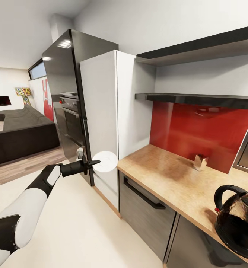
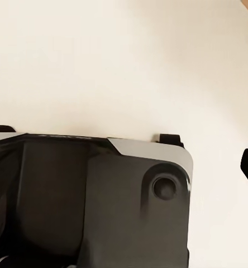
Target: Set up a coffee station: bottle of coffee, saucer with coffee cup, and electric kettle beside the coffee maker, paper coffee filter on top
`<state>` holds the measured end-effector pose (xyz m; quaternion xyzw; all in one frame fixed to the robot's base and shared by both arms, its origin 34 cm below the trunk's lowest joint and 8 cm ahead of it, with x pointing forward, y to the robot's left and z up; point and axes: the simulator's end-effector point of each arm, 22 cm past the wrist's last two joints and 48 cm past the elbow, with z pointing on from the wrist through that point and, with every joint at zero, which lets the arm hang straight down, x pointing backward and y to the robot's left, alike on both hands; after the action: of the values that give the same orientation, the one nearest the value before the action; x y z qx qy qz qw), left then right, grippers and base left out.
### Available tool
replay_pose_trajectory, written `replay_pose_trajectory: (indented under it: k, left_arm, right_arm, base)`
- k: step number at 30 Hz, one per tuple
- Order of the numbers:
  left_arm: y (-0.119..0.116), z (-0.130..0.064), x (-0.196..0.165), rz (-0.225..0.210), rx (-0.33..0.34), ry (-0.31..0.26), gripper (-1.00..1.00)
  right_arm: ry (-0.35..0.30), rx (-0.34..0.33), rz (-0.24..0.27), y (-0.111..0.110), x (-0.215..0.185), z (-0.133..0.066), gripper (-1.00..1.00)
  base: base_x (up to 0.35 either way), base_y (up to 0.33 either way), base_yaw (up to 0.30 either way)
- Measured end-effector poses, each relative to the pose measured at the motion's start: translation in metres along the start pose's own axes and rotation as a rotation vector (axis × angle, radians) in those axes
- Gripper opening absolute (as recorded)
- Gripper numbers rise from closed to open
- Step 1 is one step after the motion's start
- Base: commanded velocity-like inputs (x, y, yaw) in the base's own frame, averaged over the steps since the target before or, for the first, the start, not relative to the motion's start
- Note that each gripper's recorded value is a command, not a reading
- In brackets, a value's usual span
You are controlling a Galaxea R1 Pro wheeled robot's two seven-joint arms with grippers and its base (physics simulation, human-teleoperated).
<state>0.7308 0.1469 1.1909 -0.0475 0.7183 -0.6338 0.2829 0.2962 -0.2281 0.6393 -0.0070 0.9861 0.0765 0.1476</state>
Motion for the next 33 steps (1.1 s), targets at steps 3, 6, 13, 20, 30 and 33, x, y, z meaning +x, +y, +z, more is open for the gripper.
replay_pose_trajectory:
  k: [3, 6, 13, 20, 30, 33]
  left_arm:
    - [0.000, 0.001, 0.001, -0.001, 0.000, 0.001, -1.00]
    - [0.001, 0.000, 0.001, 0.000, -0.002, 0.002, -1.00]
    - [0.002, -0.005, -0.003, 0.004, -0.009, -0.006, -1.00]
    - [0.003, -0.006, -0.004, 0.015, -0.019, -0.009, -1.00]
    - [0.026, -0.003, -0.002, 0.013, -0.125, -0.007, -1.00]
    - [0.029, -0.005, -0.004, 0.015, -0.136, -0.009, -1.00]
  right_arm:
    - [0.000, 0.000, 0.000, 0.000, 0.000, 0.000, 1.00]
    - [0.000, 0.001, 0.000, -0.001, 0.000, 0.000, 1.00]
    - [0.002, 0.004, -0.001, -0.003, 0.001, 0.000, 1.00]
    - [0.003, 0.010, -0.002, -0.007, 0.002, -0.001, 1.00]
    - [0.002, 0.011, -0.002, -0.008, 0.001, -0.001, 1.00]
    - [0.002, 0.011, -0.002, -0.008, 0.001, -0.001, 1.00]
  base:
    - [0.000, 0.000, -0.208]
    - [0.000, 0.000, -0.249]
    - [0.000, 0.000, -0.262]
    - [0.000, 0.000, -0.264]
    - [0.000, 0.000, -0.264]
    - [0.012, 0.000, -0.264]
